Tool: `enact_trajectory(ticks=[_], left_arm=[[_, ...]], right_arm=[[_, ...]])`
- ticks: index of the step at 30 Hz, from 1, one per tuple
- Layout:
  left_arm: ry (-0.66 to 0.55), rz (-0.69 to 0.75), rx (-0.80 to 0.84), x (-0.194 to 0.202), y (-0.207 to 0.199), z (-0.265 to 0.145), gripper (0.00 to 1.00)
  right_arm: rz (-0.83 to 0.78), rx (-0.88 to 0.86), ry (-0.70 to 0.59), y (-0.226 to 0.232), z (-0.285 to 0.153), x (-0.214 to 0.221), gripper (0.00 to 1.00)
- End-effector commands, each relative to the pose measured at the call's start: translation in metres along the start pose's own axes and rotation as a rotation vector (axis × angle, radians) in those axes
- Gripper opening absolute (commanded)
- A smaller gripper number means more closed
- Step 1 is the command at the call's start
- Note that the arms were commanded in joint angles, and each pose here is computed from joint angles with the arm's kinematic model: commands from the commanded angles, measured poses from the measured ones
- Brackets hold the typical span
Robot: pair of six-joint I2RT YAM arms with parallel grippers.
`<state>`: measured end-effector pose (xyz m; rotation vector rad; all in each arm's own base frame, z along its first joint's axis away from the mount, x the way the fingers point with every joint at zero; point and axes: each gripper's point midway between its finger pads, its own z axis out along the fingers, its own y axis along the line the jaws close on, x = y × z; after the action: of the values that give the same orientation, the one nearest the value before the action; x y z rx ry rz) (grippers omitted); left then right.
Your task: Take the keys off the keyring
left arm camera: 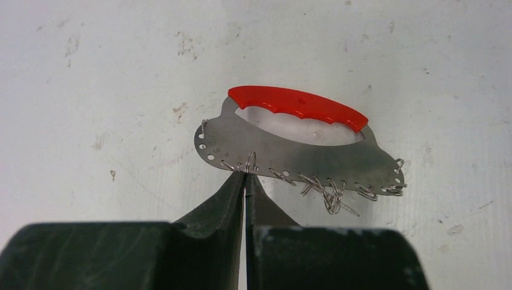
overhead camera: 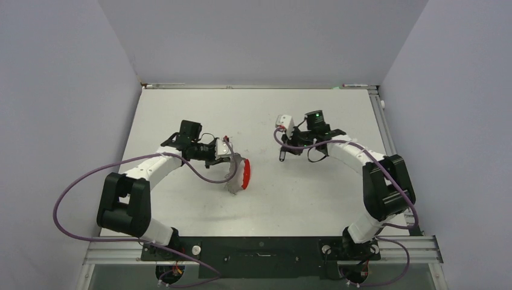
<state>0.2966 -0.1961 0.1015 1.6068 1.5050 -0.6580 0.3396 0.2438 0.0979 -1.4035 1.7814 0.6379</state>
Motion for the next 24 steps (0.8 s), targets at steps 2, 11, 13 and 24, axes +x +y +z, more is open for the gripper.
enact_trajectory(ticks=[2,11,13,24], left_arm=[[0.092,-0.104,-0.094,0.002,0.038,-0.002,0.0],[0.241,-0.347,-0.123,0.023,0.055,0.001,0.0],[0.259,-0.379,-0.135,0.028,0.056,0.002,0.0],[0.274,-0.672,-0.203,0.035,0.068,0.02,0.0]], right_arm=[[0.096,0.119,0.036,-0.042,-0.057,0.038,0.05],[0.223,0.236,0.164,-0.083,-0.119,0.118,0.05],[0.247,0.259,0.199,-0.089,-0.132,0.136,0.05],[0.301,0.315,0.358,-0.101,-0.16,0.195,0.05]])
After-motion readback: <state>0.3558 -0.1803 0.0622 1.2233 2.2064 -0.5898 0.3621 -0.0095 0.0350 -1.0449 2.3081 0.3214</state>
